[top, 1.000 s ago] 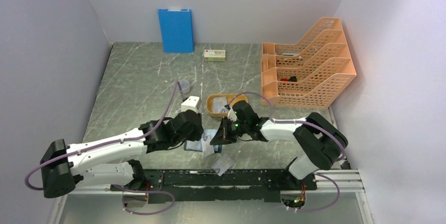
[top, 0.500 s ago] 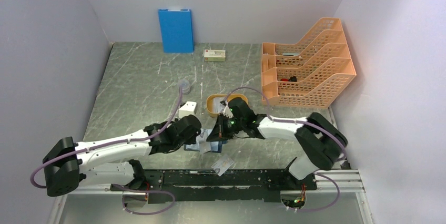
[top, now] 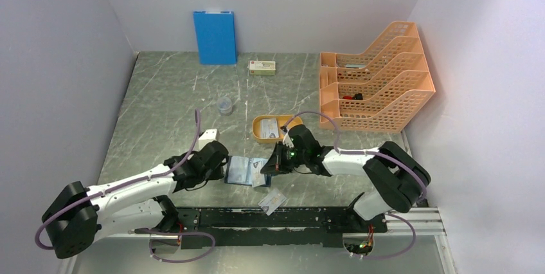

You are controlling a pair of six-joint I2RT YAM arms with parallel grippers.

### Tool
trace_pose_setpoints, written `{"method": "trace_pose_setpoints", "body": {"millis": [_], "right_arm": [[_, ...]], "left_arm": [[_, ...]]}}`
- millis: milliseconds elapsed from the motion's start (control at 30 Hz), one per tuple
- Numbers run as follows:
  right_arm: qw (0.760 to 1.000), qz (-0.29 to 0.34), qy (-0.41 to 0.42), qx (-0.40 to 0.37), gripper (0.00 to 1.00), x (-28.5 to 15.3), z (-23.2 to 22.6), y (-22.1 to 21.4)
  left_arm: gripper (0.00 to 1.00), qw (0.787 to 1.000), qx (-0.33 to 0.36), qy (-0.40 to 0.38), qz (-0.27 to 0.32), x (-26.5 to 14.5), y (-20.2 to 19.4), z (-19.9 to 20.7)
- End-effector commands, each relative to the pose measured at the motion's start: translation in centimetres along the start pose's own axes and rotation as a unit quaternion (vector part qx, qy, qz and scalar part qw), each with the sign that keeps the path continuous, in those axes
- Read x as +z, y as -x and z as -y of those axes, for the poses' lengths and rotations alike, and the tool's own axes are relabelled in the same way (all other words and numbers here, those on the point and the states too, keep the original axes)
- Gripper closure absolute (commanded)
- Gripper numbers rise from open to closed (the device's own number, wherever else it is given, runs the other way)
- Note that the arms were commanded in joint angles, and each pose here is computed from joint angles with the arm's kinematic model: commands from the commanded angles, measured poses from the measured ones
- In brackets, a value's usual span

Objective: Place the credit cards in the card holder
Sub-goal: Turn over the card slot in the card holder, then insert the credit card into the card holder.

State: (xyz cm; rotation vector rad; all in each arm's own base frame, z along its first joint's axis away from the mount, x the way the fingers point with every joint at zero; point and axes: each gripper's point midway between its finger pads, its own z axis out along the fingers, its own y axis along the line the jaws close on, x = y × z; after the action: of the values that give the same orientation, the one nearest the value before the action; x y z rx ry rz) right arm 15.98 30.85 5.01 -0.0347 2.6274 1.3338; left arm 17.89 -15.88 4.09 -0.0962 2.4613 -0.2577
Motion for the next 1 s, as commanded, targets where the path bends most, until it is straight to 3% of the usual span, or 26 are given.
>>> {"method": "trace_pose_setpoints", "body": {"millis": [0,333,967], "right_arm": [[0.999,0.019,0.031,-0.010,1.00,0.7,-0.5,0.8],[0.999,0.015,0.040,-0.006,1.00,1.2,0.1,0.5],[0.998,0.006,0.057,0.018,1.00,2.2,-0.1,0.5]], "left_arm": [[0.72,0.999,-0.029,-0.021,-0.026,0.4,-1.3,0.4],[0.74,0.997,-0.044,-0.029,-0.057,1.2,-3.7,0.1],[0.75,0.997,-0.040,-0.033,-0.064,1.3,-4.1,0.2]]}}
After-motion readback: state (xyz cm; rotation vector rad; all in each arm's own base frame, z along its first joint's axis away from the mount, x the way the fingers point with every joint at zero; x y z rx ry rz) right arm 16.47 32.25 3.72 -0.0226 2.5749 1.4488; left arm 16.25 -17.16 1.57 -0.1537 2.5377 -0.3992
